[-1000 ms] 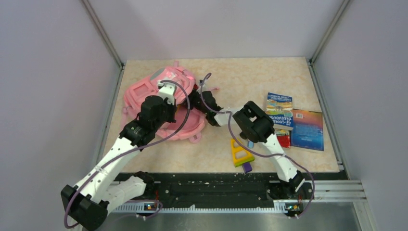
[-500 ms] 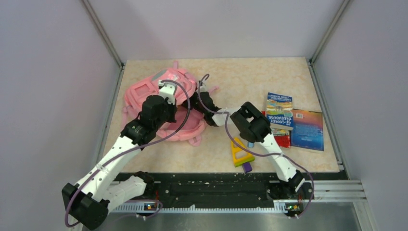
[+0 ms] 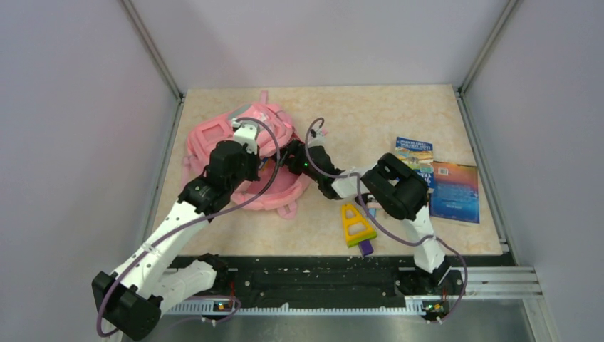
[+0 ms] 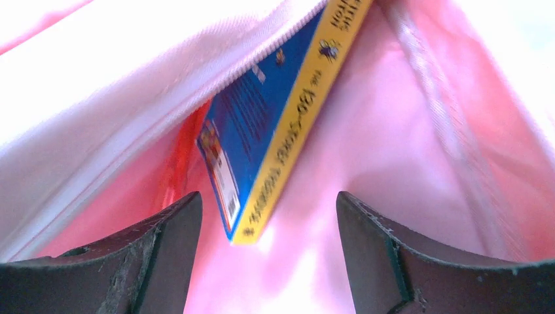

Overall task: Pack the student bag
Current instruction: Place the book in the student bag, then pick up the book from the center of the board.

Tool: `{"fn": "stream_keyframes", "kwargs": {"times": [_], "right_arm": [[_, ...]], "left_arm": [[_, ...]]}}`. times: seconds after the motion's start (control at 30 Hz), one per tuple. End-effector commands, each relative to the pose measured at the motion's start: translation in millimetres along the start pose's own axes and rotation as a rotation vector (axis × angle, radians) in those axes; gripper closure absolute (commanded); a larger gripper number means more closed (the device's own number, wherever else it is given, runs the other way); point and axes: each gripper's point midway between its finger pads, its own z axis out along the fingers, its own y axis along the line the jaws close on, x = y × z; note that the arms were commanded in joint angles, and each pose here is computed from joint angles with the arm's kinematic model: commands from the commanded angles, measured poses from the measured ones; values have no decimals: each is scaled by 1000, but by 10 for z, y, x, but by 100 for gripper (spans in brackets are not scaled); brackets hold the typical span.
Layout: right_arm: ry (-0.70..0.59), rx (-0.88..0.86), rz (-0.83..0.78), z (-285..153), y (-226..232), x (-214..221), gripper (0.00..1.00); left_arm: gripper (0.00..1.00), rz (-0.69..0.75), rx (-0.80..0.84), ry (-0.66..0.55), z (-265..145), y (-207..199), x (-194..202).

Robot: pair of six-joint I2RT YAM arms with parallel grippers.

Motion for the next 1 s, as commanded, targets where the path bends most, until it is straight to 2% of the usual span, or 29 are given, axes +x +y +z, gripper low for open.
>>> {"fn": "stream_keyframes", "kwargs": {"times": [0.0,0.13,0.27,0.43,0.53,0.67,0.8,0.9,0.97], "right_arm": [[-61,-16,-61,-416,218,-222,27],[-66,-7,-155,-907,254,-294,27],[-62,41,-313,-1367,222,-432,23],[26,178,-438,-1756,-119,-660,19],[99,162,-435,-1878,-179,-720,18],[168,99,-456,-1901,-22,-726,19],[176,204,-494,-2015,-102,-970,17],[129,326,-495,-2231,-338,-1387,15],[77,404,-484,-2415,-542,-1661,10]], "left_arm": [[100,-56,-75,-150,-76,154,-458],[100,-61,-122,-140,-65,252,-427],[100,-64,-166,-131,-56,344,-409],[100,-75,-169,-127,-58,377,-397],[100,-77,-139,-128,-48,326,-395],[100,-70,-120,-123,-26,295,-383],[100,-65,-150,-125,-48,350,-379],[100,-65,-147,-134,-68,349,-402],[100,-65,-146,-137,-77,348,-406]]}}
